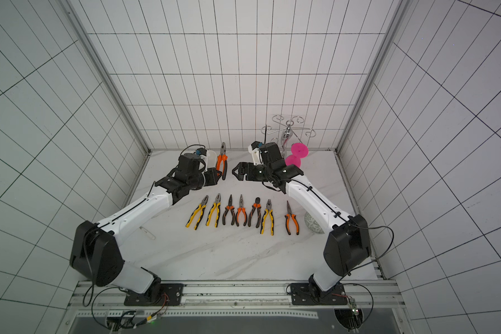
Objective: Take the pliers out of the storage box
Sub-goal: Pick up the pliers from the storage box.
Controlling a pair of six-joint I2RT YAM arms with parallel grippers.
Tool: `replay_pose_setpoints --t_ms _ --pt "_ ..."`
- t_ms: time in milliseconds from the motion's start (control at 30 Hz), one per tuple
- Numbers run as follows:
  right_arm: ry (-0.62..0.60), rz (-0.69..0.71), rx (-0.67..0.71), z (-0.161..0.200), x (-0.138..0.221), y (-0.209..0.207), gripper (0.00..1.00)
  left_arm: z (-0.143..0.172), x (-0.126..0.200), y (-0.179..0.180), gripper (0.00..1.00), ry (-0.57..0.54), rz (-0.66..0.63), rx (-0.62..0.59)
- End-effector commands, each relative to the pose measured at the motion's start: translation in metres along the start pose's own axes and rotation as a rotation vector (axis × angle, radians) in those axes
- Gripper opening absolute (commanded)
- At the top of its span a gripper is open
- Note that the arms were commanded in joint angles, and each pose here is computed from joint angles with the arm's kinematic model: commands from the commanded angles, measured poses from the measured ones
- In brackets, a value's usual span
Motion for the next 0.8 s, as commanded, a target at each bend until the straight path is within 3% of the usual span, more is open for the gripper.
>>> replay_pose_setpoints --t_ms 0,133,300,533,633,767 --pt "-0.03 -0.007 -0.011 -0.013 0.007 0.015 0.88 -0.007 0.009 -0.021 0.0 -0.088 0.037 0.002" --pt "-0.016 -0.009 -0.052 -0.01 0.009 0.015 0.76 0.003 0.012 -0.04 0.0 -0.084 0.059 0.004" --pt "0.019 -0.011 -0.108 -0.002 0.011 0.014 0.52 0.009 0.021 -0.051 0.0 -0.081 0.048 -0.002" --pt "0.075 -0.076 -0.119 0.008 0.015 0.019 0.38 0.02 0.035 -0.06 0.0 -0.054 0.093 -0.06" --pt "0.094 -0.102 -0.116 0.014 0.017 0.021 0.36 0.027 0.038 -0.064 0.0 -0.023 0.118 -0.074" --pt "0.094 -0.1 -0.119 0.022 0.025 0.021 0.07 0.033 0.041 -0.068 0.0 -0.02 0.123 -0.084"
Point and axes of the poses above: each gripper's point midway between its finger pads, its own x axis back along the fingers, its own y axis along the line the jaws close on, z = x × y, the point moved 6 cm from there along x, back along the fingers, and after that the axes turned 5 degrees about x, right-handed, at the moved point
